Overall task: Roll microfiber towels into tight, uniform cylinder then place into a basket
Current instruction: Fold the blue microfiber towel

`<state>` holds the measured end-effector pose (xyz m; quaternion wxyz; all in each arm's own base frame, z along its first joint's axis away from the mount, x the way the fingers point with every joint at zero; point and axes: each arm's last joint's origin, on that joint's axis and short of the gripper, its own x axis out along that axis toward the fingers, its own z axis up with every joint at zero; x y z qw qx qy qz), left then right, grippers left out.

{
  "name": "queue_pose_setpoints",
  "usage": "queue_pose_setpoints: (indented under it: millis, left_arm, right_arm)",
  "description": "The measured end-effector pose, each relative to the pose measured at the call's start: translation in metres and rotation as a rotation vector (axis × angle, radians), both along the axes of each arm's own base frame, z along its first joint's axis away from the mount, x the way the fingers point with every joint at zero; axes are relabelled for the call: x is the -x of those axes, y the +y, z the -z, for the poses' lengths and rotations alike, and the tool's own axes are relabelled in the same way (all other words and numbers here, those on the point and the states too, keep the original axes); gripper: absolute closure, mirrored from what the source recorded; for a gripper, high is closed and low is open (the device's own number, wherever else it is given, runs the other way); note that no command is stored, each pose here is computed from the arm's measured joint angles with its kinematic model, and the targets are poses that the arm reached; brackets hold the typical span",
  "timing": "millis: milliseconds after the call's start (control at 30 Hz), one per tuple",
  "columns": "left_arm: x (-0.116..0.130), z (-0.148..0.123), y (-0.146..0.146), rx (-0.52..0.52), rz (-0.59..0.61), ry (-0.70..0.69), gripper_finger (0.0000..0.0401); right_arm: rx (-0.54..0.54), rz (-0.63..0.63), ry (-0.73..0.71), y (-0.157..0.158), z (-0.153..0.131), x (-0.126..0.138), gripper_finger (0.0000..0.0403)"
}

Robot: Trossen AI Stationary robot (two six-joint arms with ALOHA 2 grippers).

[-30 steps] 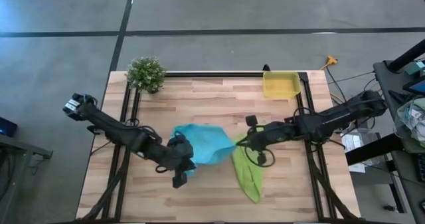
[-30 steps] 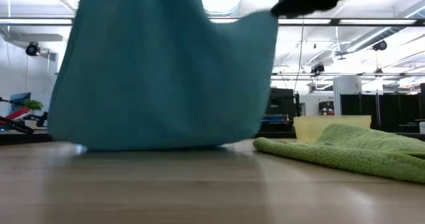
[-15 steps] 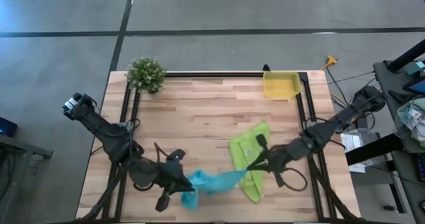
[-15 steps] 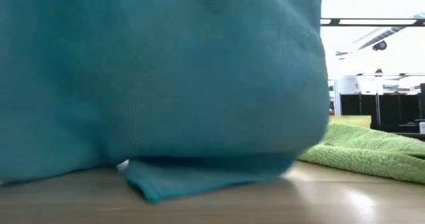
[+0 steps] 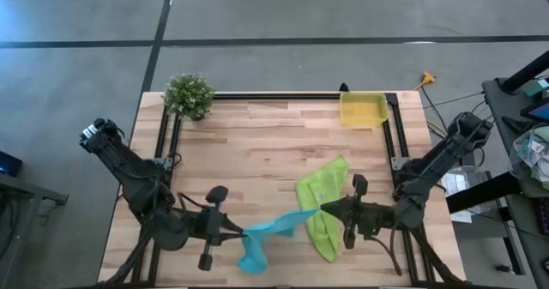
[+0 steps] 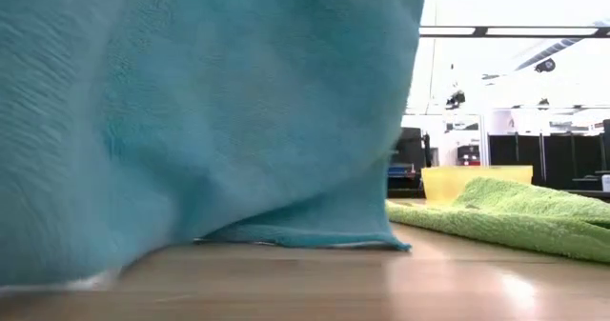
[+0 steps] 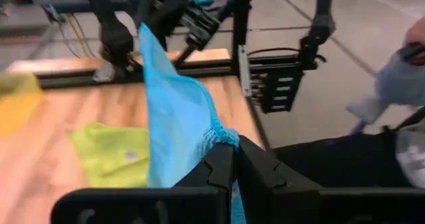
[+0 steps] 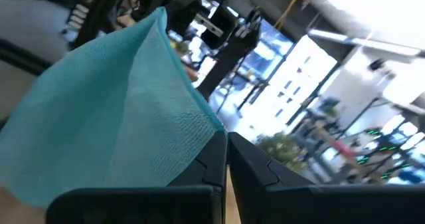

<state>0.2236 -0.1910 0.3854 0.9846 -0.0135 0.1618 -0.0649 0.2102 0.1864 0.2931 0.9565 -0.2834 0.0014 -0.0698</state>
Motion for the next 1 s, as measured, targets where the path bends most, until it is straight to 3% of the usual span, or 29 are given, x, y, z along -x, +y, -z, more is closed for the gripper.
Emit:
queue_pose_setpoints:
  millis: [300,467,567,700,833,1000]
  left_arm:
    - [0.026,-0.032,0.026,-0.128,-0.024,-0.128,0.0401]
    - [0.053,-0.037,0.059,-0.241,-0.219,-0.082,0.0401]
    - [0.065,-0.030,0.077,-0.243,-0.323,-0.017,0.0401]
    - [0.076,-0.023,0.097,-0.240,-0.394,0.032,0.0401]
    - [0.082,-0.021,0.116,-0.307,-0.474,0.074,0.0401]
    - [0.081,-0.022,0.126,-0.317,-0.498,0.095,0.0401]
  right_arm:
    - [0.158,0.195,-0.096,-0.013,-0.021,-0.020,0.0394]
    - [0.157,0.345,-0.090,-0.055,-0.027,-0.042,0.0394]
    - [0.159,0.410,-0.057,-0.085,-0.021,-0.058,0.0394]
    - [0.136,0.446,-0.048,-0.131,-0.017,-0.075,0.0394]
    - [0.100,0.454,-0.085,-0.173,-0.018,-0.082,0.0394]
    - [0.033,0.349,-0.136,-0.187,-0.025,-0.080,0.0394]
